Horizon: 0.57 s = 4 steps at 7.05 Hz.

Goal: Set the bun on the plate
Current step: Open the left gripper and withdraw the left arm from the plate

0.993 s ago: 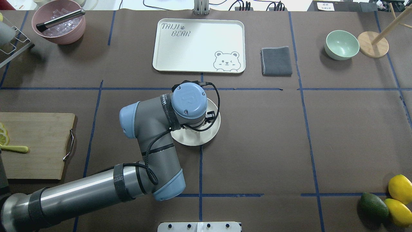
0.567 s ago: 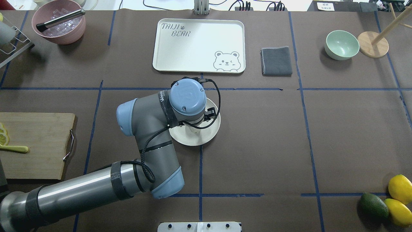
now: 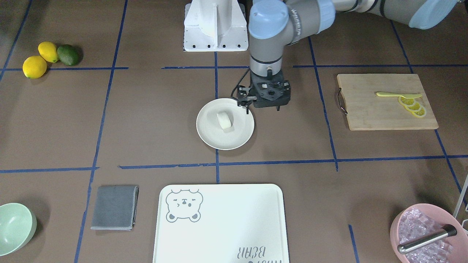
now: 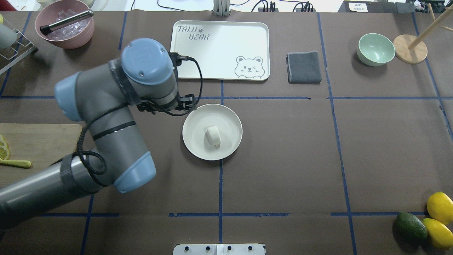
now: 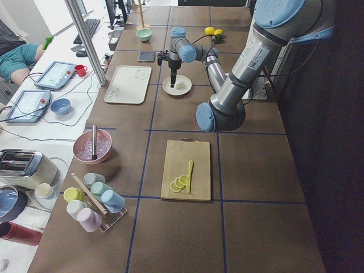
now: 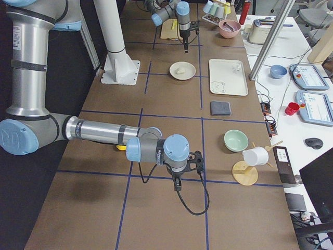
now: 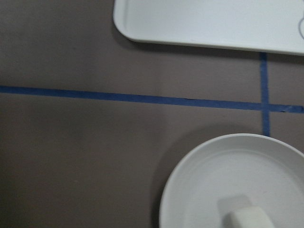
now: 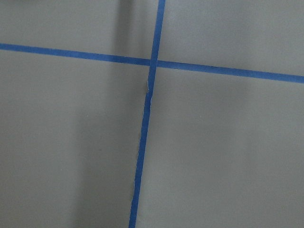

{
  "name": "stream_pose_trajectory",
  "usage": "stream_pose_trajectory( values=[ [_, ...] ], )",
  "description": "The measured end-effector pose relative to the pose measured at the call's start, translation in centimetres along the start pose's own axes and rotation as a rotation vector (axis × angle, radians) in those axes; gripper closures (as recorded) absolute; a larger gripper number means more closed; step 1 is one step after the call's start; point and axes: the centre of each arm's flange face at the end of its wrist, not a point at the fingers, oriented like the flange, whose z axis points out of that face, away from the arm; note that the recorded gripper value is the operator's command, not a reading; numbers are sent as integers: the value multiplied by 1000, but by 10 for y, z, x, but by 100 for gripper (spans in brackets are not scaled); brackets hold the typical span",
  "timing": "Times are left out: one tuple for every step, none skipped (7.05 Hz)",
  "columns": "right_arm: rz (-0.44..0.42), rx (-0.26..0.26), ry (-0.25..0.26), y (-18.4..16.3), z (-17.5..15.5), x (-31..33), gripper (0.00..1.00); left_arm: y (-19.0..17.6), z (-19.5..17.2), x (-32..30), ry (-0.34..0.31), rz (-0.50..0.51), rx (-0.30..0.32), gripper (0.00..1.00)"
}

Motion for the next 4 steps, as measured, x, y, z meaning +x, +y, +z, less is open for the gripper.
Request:
stream_pose_trajectory(
  values=[
    [14, 7, 0, -5, -2, -3, 0, -16, -8, -57, -7, 54, -34, 0],
    [13, 16, -3, -14, -6, -8, 0, -32, -15, -118, -9, 110, -62, 0],
    [9, 22, -3, -21, -10, -12, 0, -49, -21, -186, -9, 160, -89, 0],
    [6, 25, -4, -25, -11, -14, 0, -62, -29, -255, -2, 200, -113, 0]
  ],
)
